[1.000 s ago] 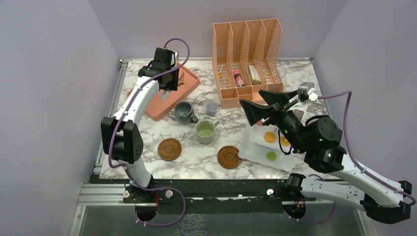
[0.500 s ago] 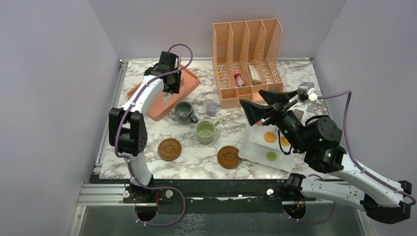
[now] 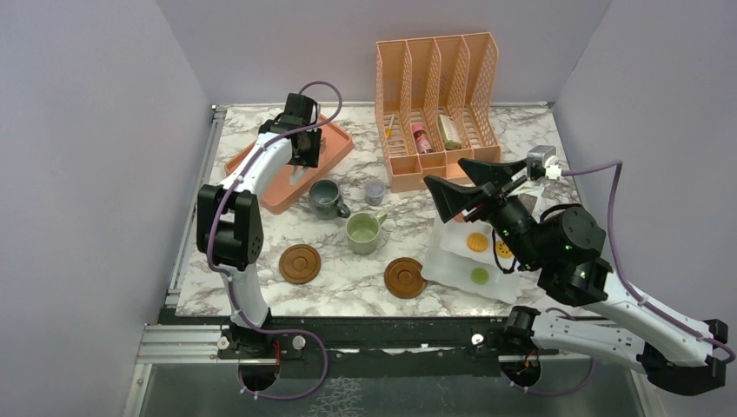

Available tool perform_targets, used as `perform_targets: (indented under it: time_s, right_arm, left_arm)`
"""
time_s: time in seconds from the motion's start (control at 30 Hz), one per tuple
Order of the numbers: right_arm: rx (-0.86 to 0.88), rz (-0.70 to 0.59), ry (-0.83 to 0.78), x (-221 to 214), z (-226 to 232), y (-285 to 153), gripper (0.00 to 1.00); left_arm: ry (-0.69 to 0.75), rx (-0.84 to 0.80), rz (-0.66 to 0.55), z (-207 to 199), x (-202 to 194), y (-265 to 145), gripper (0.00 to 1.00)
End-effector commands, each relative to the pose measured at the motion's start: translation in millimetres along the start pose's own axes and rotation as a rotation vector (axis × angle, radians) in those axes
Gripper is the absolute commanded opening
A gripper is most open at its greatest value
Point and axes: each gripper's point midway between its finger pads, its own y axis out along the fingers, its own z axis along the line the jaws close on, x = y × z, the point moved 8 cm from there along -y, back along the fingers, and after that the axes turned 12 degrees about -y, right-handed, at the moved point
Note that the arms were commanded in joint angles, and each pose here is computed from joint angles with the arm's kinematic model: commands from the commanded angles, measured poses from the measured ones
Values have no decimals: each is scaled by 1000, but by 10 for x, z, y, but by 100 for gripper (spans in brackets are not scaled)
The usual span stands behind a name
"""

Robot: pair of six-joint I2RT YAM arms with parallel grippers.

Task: Serve the afternoon tea
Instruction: Pick up the desert from the tray.

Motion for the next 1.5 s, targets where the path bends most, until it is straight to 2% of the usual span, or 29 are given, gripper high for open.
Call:
perform_targets:
  time_s: [0.0, 0.6, 1.33, 1.47]
  right_arm:
    - [-12, -35, 2, 82, -16, -16, 99]
    - [-18, -42, 0, 75, -16, 1, 99]
    - [-25, -51, -1, 87, -29, -7, 99]
    - [-25, -48, -1, 80, -29, -9, 99]
  left_arm:
    - [-9, 21, -64, 41, 195, 19, 47]
    - [-30, 67, -96, 104, 361, 69, 49]
    - [-21, -2, -77, -1, 462, 255, 50]
    - [-17, -14, -80, -13, 478, 210, 45]
